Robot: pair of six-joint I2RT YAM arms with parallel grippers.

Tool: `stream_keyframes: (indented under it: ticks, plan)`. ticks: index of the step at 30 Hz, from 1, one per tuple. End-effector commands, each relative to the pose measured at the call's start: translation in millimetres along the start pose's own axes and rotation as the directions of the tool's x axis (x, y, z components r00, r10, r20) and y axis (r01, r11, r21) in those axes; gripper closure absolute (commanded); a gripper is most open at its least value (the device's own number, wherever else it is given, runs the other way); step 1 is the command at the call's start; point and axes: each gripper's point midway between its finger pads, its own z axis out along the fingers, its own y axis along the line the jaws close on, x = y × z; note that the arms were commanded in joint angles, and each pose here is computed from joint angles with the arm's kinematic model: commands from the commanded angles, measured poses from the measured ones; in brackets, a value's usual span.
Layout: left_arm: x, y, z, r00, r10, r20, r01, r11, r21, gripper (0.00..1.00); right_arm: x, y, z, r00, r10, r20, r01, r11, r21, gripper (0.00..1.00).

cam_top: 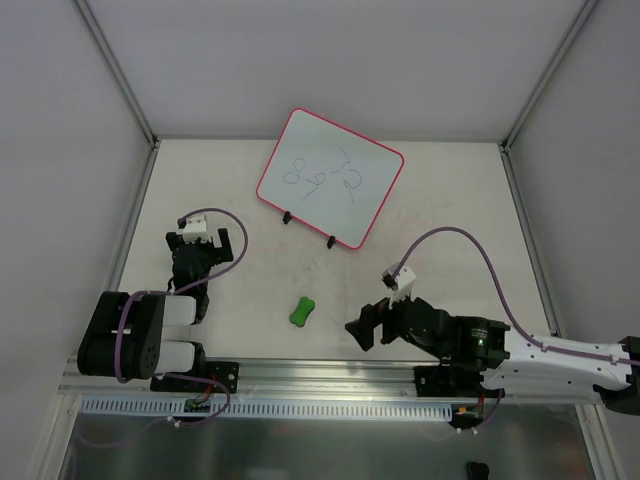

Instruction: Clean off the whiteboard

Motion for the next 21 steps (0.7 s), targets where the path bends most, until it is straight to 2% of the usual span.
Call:
stream_keyframes:
  ticks: [1, 10, 14, 18, 20, 21]
  plan:
    - [-22.9, -3.5, 5.5, 0.997, -0.014, 0.072, 0.013, 1.0, 0.015, 0.01, -17.5, -2.1, -11.4, 0.999, -0.017, 0.04, 0.017, 1.0, 0.008, 0.01]
    - [-24.1, -3.5, 5.7, 0.997, -0.014, 0.075, 0.013, 1.0, 0.015, 0.01, -17.2, -7.2, -19.2, 0.997, 0.005, 0.074, -0.004, 1.0, -0.012, 0.01]
    - [-24.5, -3.4, 5.1, 0.997, -0.015, 0.078, 0.013, 1.0, 0.015, 0.01, -11.0, 7.8, -17.3, 1.0, -0.027, 0.008, 0.028, 0.997, -0.072, 0.01]
    - [-32.0, 5.1, -2.0, 0.993, -0.025, 0.115, 0.029, 0.999, -0.027, 0.01, 7.5, 18.4, 0.3, 0.99, -0.057, -0.13, 0.048, 0.996, -0.075, 0.01]
    - [-42.2, 9.7, -9.2, 0.987, -0.063, 0.15, 0.07, 0.996, -0.048, 0.01, 5.8, 28.9, 5.6, 0.988, -0.057, -0.142, 0.043, 0.994, -0.101, 0.01]
    - [-38.4, 11.3, -11.2, 0.99, -0.061, 0.129, 0.068, 0.996, -0.057, 0.01, 8.9, 30.7, 10.1, 0.986, -0.058, -0.155, 0.042, 0.994, -0.105, 0.01]
